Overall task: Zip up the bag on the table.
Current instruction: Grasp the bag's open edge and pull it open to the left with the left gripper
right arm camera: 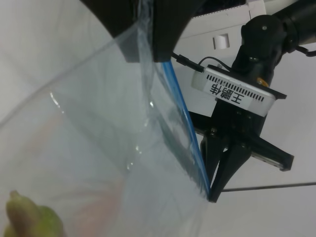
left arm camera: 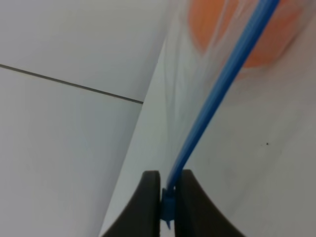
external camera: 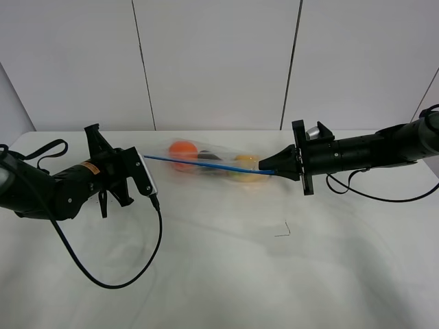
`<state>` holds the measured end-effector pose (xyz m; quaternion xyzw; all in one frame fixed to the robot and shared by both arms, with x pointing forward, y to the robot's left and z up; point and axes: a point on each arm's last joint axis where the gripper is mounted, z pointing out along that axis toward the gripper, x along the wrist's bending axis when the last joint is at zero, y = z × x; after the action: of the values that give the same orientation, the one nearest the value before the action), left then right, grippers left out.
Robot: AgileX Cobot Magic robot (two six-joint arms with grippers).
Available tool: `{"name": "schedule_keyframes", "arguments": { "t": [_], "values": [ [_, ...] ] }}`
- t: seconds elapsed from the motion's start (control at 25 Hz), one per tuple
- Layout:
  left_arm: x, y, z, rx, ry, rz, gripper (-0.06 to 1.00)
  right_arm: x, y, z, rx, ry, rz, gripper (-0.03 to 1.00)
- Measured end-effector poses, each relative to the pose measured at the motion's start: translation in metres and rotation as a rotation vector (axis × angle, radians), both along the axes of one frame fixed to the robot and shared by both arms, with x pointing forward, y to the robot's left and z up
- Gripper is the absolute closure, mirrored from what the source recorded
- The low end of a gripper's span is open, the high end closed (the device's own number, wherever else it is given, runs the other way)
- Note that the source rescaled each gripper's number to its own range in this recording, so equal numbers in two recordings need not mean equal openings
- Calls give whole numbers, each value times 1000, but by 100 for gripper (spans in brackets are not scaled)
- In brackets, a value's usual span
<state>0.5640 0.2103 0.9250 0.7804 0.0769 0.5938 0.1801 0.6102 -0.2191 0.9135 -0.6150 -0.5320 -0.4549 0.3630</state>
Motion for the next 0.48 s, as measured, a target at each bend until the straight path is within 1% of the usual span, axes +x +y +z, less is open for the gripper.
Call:
{"name": "schedule_keyframes", "arguments": {
  "t": [0.08,0.12,0.16,0.2,0.28,0.32,0.36,0.44,0.48],
  "values": [
    [0,0,1,-17,-3,4,93,0,0,0,0,0,0,97],
    [0,0,1,-40,-1,10,90,0,0,0,-1,0,2,97],
    [1,1,1,-73,2,27,84,0,-1,0,-5,0,3,97],
    [1,5,1,-103,2,50,75,0,-2,0,-5,1,1,97],
    [2,9,2,-159,-3,89,50,0,-3,0,-5,3,-2,97],
    [2,10,3,-183,-9,101,32,0,-3,-1,-7,3,-1,97],
    [2,11,4,-200,-17,109,19,0,-3,-1,-7,3,-1,97],
    [2,13,4,-224,-27,136,5,0,-3,-1,-7,3,-1,97],
    [2,14,5,-234,-35,150,1,0,-3,-1,-7,3,-1,97]
  ]
}}
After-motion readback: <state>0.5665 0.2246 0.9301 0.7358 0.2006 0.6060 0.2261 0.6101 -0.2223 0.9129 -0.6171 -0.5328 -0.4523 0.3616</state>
